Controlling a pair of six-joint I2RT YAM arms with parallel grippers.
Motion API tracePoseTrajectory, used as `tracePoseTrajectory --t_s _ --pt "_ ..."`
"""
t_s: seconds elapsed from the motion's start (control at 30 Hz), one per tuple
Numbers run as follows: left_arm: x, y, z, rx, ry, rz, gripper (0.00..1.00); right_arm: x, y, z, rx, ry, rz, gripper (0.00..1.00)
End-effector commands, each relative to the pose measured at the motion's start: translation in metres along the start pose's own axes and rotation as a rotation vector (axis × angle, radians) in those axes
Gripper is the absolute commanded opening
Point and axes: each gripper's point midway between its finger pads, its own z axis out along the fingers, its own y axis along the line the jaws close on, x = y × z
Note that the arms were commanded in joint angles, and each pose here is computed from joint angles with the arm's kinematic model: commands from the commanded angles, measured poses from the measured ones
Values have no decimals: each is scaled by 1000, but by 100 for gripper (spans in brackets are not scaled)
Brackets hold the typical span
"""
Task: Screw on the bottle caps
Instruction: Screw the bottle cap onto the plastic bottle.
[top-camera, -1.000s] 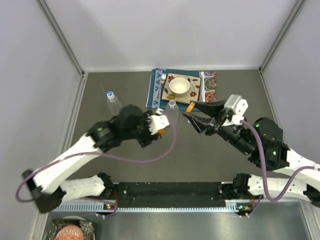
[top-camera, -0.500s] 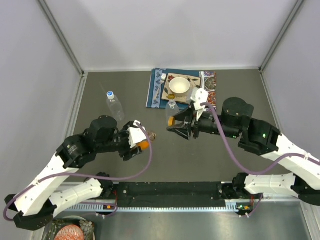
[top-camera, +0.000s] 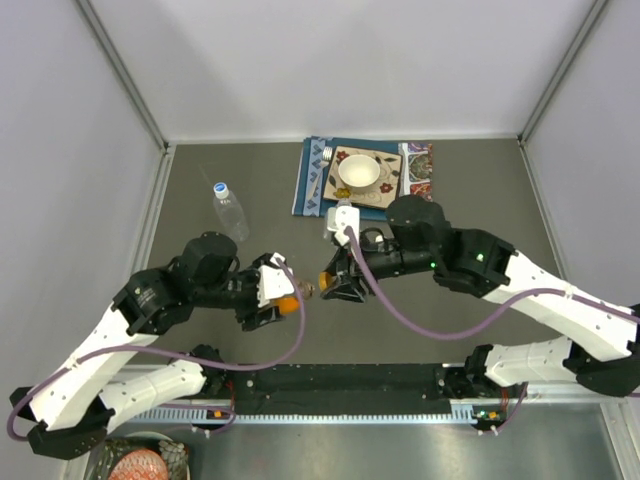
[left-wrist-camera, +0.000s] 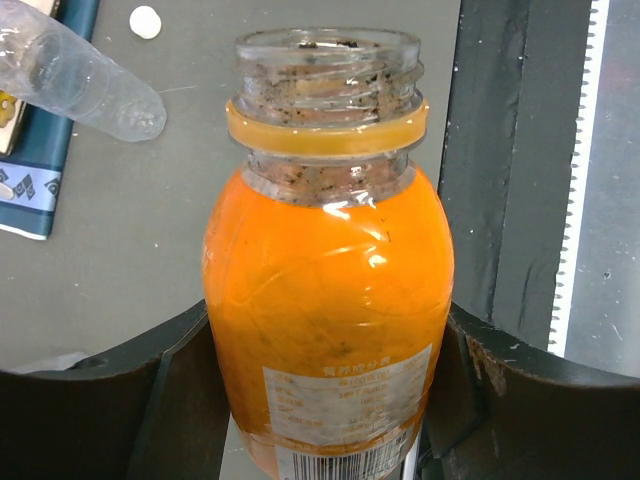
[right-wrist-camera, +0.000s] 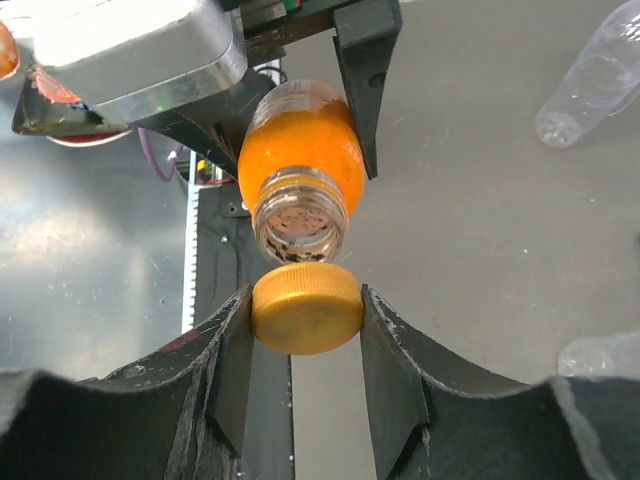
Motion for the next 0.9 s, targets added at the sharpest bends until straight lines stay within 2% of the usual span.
tracePoseTrajectory --t_s 0.0,0.17,0.5,0.87 --pt "-15 0 -1 28 -40 28 29 -24 6 0 -55 -69 -51 32" --pt "-15 -2 0 39 -38 28 28 -30 8 1 -71 -102 -61 36" --pt "-19 -2 -1 51 -42 32 25 -17 -3 16 -39 -80 -64 36" --pt "-22 3 1 41 -32 33 24 -11 3 25 -91 -67 -28 36"
